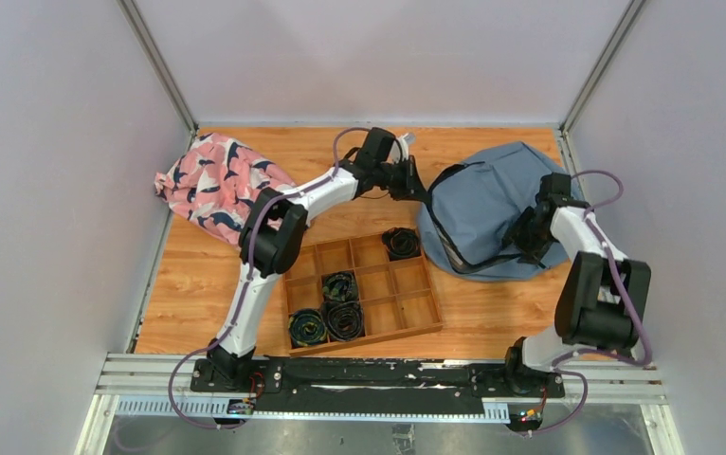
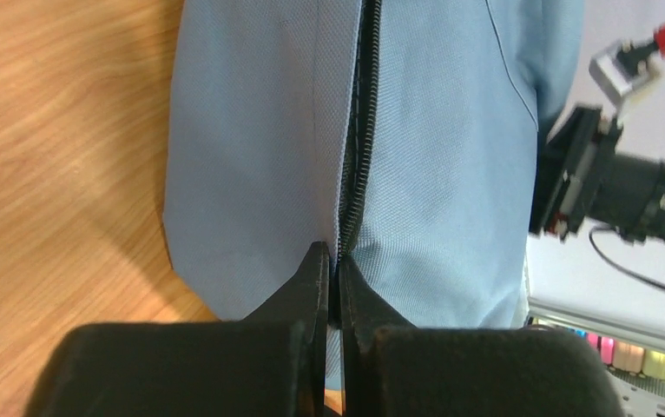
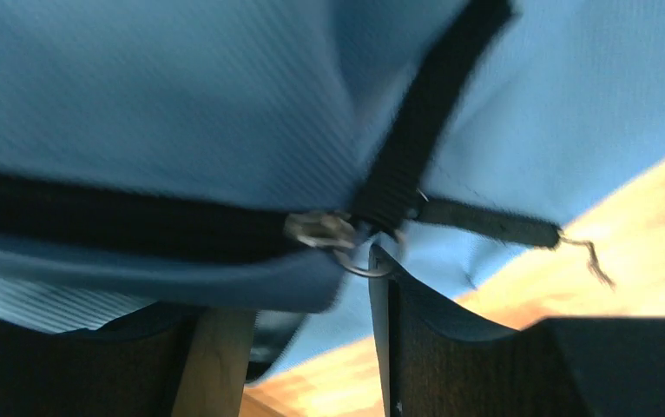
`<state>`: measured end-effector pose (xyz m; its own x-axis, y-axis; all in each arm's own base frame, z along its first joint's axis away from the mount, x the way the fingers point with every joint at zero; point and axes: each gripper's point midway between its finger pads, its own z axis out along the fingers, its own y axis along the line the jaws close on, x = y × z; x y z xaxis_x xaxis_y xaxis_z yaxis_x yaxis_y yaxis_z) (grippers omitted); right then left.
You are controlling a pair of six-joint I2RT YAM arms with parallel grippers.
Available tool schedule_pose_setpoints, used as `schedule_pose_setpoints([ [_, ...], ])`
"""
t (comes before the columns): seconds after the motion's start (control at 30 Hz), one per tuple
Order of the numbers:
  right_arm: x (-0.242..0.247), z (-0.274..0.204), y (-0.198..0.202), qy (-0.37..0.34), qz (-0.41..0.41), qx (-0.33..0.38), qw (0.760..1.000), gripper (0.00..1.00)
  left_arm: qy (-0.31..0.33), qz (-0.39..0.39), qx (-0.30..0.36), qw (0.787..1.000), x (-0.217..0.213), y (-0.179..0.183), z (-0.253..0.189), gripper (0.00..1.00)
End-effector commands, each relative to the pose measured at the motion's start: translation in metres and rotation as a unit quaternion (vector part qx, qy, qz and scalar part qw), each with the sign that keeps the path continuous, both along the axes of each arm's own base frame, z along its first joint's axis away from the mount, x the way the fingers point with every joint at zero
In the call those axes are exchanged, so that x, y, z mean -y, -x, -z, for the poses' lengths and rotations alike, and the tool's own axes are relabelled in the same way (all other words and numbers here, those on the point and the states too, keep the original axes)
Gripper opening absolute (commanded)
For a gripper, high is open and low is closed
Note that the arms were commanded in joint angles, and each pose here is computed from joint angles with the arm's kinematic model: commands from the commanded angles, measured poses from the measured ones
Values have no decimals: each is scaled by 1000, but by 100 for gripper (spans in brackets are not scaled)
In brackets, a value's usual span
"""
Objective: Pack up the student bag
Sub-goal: Adjust the student bag at the center of the board.
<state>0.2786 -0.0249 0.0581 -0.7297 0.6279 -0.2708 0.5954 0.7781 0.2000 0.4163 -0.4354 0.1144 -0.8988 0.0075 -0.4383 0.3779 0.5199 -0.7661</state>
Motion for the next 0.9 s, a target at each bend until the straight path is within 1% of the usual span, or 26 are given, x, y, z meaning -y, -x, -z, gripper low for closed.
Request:
schedule_pose_setpoints([
  [0.0,17,-14,-65,11,14,54,998,53,44,43,16,998,24,36,-37,0],
  [0.13,24,-17,-88,17,6,53,998,52,60,60,13,996,32,68,-48,0],
  [0.23,24,-26,-98,19,-9,62,998,52,59,73,10,995,36,92,-52,0],
  [0.37,23,-36,-101,22,-32,57,998,52,71,93,13,993,41,129,-54,0],
  [0.4,23,-39,-98,27,-37,53,998,53,75,99,12,992,42,139,-55,2],
  [0.43,24,-42,-95,33,-38,51,997,53,77,109,14,991,44,148,-58,13],
  [0.47,25,-46,-91,38,-37,51,997,53,81,122,19,989,46,157,-63,30],
  [0.5,26,-51,-88,43,-38,53,997,53,88,138,23,986,49,166,-70,43],
  [0.53,27,-57,-85,48,-38,57,996,54,96,155,26,983,51,177,-77,53],
  [0.57,28,-65,-82,54,-38,62,996,54,104,168,28,980,51,184,-86,58],
  [0.6,29,-74,-80,60,-39,71,995,55,111,178,30,977,50,188,-93,61],
  [0.67,29,-93,-75,68,-39,91,993,56,111,179,42,977,41,188,-105,63],
  [0.7,27,-104,-74,70,-41,106,991,56,98,171,51,979,34,182,-107,62],
  [0.77,21,-123,-73,70,-47,136,987,57,68,146,69,984,17,164,-110,57],
  [0.83,8,-141,-75,65,-65,168,982,57,63,116,72,989,-1,143,-115,52],
  [0.87,-3,-149,-77,60,-77,182,978,57,68,98,76,990,-10,132,-120,51],
])
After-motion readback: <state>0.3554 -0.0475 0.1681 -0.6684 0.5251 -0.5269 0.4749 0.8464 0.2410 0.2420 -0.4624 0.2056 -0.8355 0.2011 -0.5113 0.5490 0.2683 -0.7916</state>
